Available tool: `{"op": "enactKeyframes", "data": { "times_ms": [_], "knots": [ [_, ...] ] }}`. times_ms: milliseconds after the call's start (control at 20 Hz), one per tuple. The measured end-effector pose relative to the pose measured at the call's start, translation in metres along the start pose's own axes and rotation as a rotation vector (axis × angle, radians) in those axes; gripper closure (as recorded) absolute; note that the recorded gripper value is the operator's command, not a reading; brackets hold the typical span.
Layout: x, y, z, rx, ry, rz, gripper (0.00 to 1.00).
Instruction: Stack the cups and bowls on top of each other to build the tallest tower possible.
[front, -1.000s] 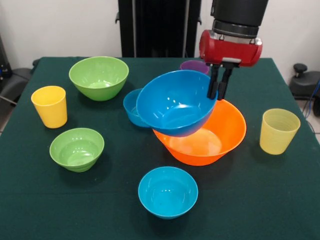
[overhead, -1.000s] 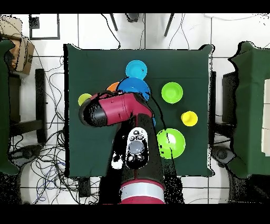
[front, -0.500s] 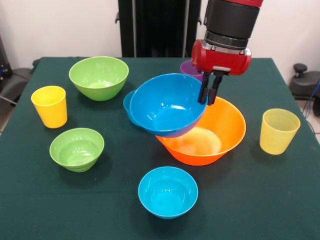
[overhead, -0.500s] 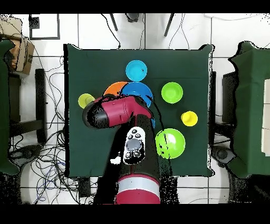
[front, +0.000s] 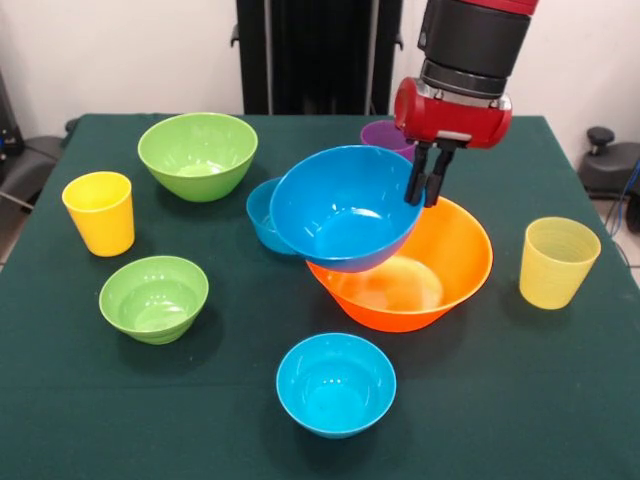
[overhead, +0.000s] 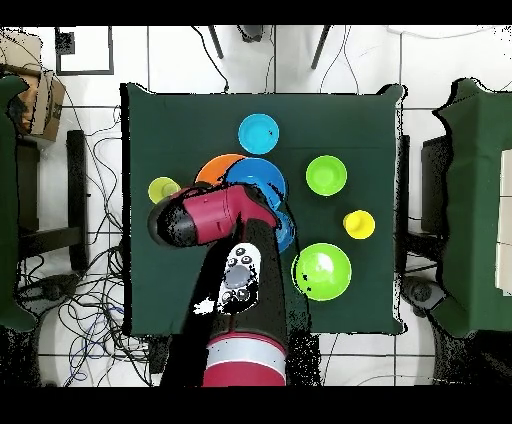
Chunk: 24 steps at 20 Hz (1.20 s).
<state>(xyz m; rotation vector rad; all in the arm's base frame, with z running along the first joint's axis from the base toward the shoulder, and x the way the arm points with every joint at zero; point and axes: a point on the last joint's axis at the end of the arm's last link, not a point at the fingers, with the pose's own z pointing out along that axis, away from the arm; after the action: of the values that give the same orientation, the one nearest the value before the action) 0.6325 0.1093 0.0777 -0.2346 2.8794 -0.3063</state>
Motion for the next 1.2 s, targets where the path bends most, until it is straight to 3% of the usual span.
{"op": "enactKeyframes", "data": {
  "times_ms": [750, 1200],
  "knots": [
    [-0.013, 0.006, -0.002, 0.022, -0.017, 0.015, 1.0],
    [-0.029, 0.013, -0.004, 0.015, -0.032, 0.088, 1.0]
  ]
}}
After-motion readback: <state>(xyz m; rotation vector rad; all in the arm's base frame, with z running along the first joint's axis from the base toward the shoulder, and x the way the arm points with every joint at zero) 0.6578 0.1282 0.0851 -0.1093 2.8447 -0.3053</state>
